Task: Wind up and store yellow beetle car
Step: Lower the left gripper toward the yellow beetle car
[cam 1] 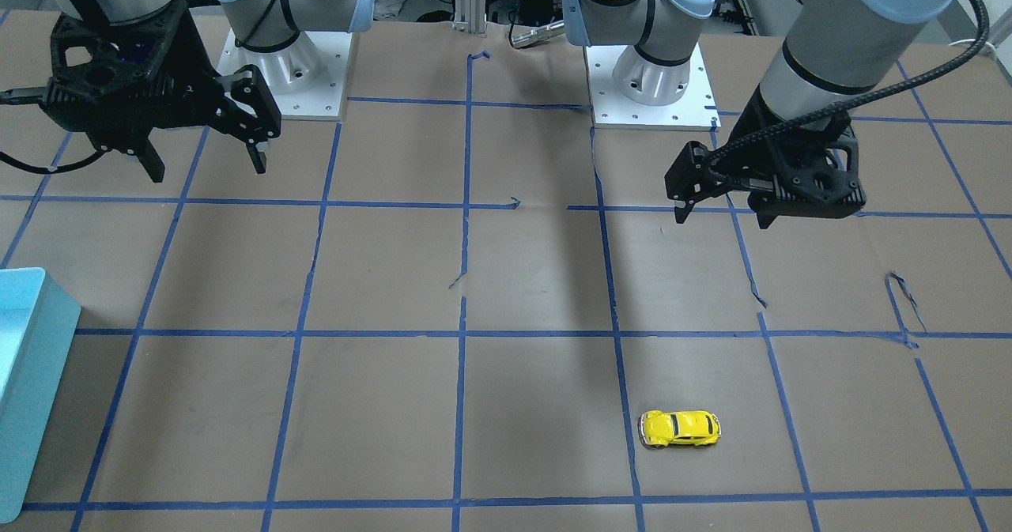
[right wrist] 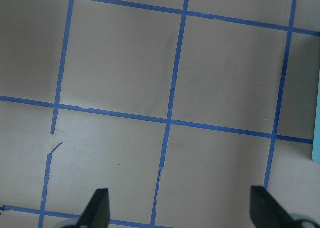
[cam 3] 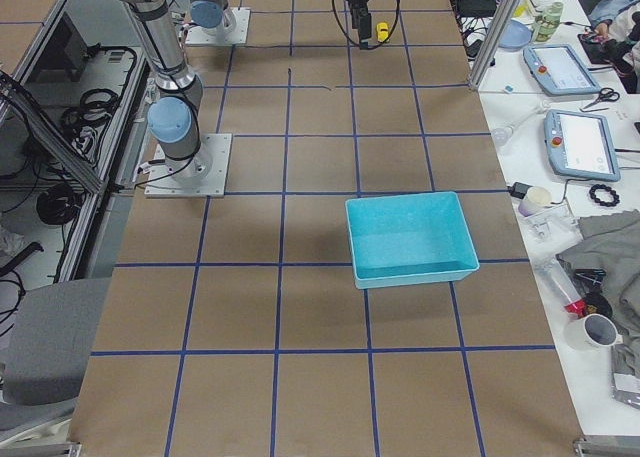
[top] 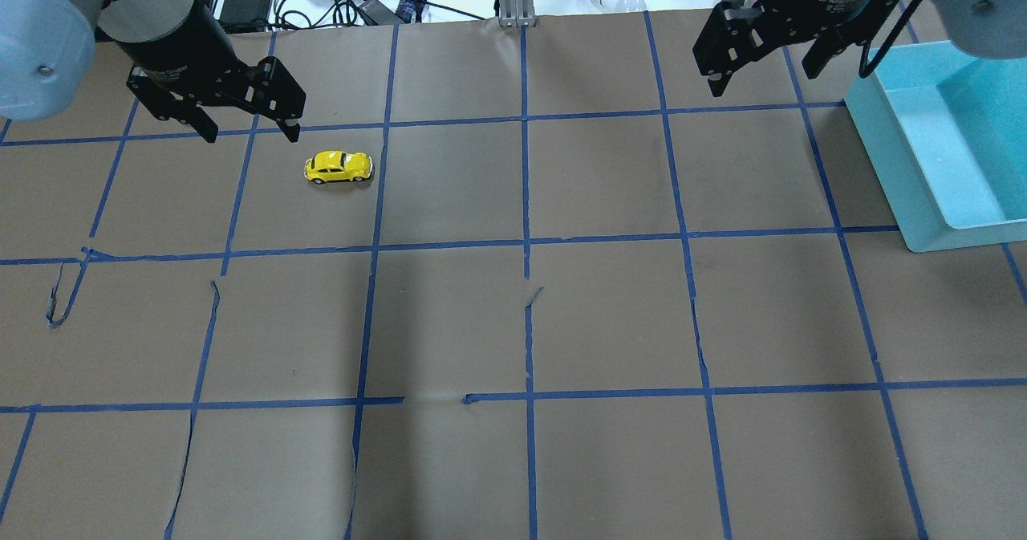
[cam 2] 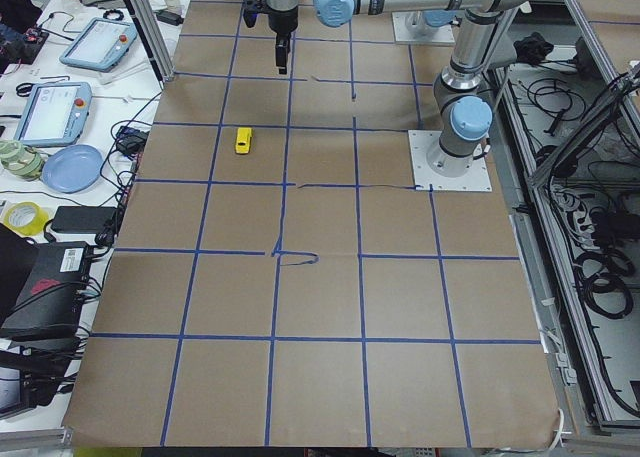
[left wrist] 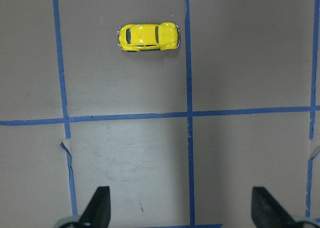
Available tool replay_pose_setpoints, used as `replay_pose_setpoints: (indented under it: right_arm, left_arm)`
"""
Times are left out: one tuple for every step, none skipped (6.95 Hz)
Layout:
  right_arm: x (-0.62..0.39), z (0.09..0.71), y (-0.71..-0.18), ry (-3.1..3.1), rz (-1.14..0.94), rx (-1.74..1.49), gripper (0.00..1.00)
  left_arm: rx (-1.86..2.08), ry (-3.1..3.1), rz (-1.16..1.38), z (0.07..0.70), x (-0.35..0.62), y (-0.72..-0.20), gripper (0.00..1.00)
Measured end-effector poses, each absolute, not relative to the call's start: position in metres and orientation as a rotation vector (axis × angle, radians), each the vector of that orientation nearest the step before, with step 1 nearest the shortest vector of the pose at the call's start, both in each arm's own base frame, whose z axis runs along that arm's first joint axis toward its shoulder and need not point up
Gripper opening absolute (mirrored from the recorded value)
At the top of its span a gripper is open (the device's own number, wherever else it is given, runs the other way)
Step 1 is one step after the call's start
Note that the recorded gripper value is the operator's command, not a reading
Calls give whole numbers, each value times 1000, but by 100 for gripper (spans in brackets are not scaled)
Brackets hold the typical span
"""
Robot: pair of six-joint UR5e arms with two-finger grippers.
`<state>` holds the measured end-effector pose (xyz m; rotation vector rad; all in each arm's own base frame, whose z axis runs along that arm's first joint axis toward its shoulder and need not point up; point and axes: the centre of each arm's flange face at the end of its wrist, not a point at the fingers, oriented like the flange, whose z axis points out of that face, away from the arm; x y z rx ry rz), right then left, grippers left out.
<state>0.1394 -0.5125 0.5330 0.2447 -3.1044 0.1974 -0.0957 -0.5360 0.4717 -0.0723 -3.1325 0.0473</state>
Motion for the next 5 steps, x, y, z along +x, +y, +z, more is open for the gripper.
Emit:
replay_pose_setpoints:
  right_arm:
    - [139, 533, -513, -3104, 197, 245, 100]
    - [139, 533, -513, -3104, 198, 245, 100]
    - [139, 533, -513, -3105, 198, 245, 100]
    - [139, 533, -513, -3105, 198, 245, 100]
    - [139, 533, -513, -3104, 198, 245, 100]
  left_arm:
    - [-78, -3133, 46, 471, -98, -536, 100]
    - [-80, -3133, 42, 469, -98, -536, 100]
    - [-80, -3134, 39, 468, -98, -537, 100]
    - [-81, -3138, 37, 468, -98, -536, 100]
    - [-87, -3139, 35, 468, -98, -536, 100]
